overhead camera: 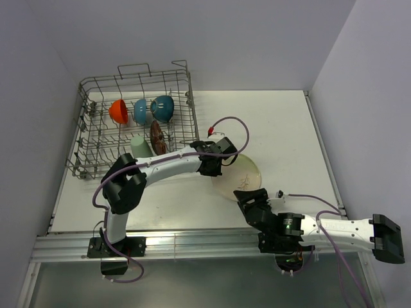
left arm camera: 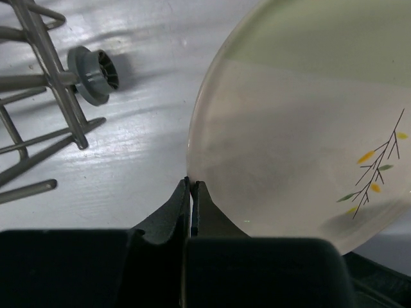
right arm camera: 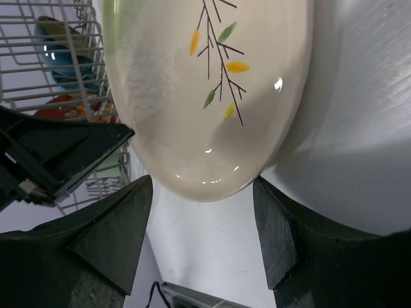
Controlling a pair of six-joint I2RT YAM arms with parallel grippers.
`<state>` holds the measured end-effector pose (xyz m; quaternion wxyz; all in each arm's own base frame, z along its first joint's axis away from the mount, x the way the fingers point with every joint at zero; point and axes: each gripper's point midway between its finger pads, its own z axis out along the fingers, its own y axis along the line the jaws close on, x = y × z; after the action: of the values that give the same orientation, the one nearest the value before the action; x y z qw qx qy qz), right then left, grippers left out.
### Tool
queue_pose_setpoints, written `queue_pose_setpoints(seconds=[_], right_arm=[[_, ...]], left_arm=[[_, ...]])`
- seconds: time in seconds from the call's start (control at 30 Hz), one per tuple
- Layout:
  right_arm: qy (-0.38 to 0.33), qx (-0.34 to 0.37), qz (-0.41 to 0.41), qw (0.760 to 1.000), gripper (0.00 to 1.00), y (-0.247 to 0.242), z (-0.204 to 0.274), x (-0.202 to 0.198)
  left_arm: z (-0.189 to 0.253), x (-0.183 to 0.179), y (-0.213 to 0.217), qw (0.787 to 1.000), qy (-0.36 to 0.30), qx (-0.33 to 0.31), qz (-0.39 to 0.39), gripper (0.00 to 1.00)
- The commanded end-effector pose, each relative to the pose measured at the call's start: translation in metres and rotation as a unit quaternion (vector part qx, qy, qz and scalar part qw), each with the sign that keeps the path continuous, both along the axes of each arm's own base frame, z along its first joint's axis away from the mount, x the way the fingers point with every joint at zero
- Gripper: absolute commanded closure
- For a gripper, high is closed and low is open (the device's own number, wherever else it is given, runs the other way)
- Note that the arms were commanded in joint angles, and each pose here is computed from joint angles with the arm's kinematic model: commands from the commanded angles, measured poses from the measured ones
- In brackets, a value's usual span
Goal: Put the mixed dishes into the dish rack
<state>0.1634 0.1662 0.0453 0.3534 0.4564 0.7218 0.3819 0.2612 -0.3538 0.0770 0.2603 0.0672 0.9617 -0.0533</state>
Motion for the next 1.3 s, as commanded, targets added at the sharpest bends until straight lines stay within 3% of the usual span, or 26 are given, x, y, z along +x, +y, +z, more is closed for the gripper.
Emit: queue_pose_setpoints(seconds=[0.0, 0.4, 0.93, 1.0, 1.03, 1.07, 1.13, 1.27], right_arm=[[0.037, 0.122, -0.133, 0.983, 0.29, -0.036, -0.032, 0.008], [0.044, 0.123, -0.151, 0.98, 0.28, -0.044, -0.038, 0.007], [-0.011, 0.153, -0.175, 0.972, 0.33, -0.054, -0.021, 0.017], [-0.019, 0.159, -0.175, 0.971, 0.48, -0.054, -0.017, 0.019], [-0.019, 0.161, -0.177, 0.971, 0.63, -0.054, -0.017, 0.019], [-0.016, 0.161, -0.177, 0.971, 0.85, -0.055, -0.018, 0.019], [-0.008, 0.15, -0.178, 0.972, 1.0, -0.056, -0.021, 0.018], [-0.007, 0.097, -0.166, 0.981, 1.0, -0.054, -0.019, 0.019]], left_arm=[[0.021, -0.028, -0.027, 0.998, 0.013, -0.052, -0.033, 1.0], [0.063, -0.026, -0.023, 0.997, -0.015, -0.068, -0.033, 1.0], [0.059, -0.057, -0.018, 0.996, -0.003, -0.076, -0.044, 1.0], [0.056, -0.061, -0.017, 0.996, 0.0, -0.078, -0.046, 1.0], [0.053, -0.062, -0.016, 0.996, 0.001, -0.077, -0.044, 1.0], [0.051, -0.063, -0.014, 0.996, 0.002, -0.074, -0.043, 1.0], [0.048, -0.063, -0.013, 0.997, 0.002, -0.07, -0.041, 1.0], [0.051, -0.064, -0.015, 0.996, -0.002, -0.073, -0.043, 1.0]])
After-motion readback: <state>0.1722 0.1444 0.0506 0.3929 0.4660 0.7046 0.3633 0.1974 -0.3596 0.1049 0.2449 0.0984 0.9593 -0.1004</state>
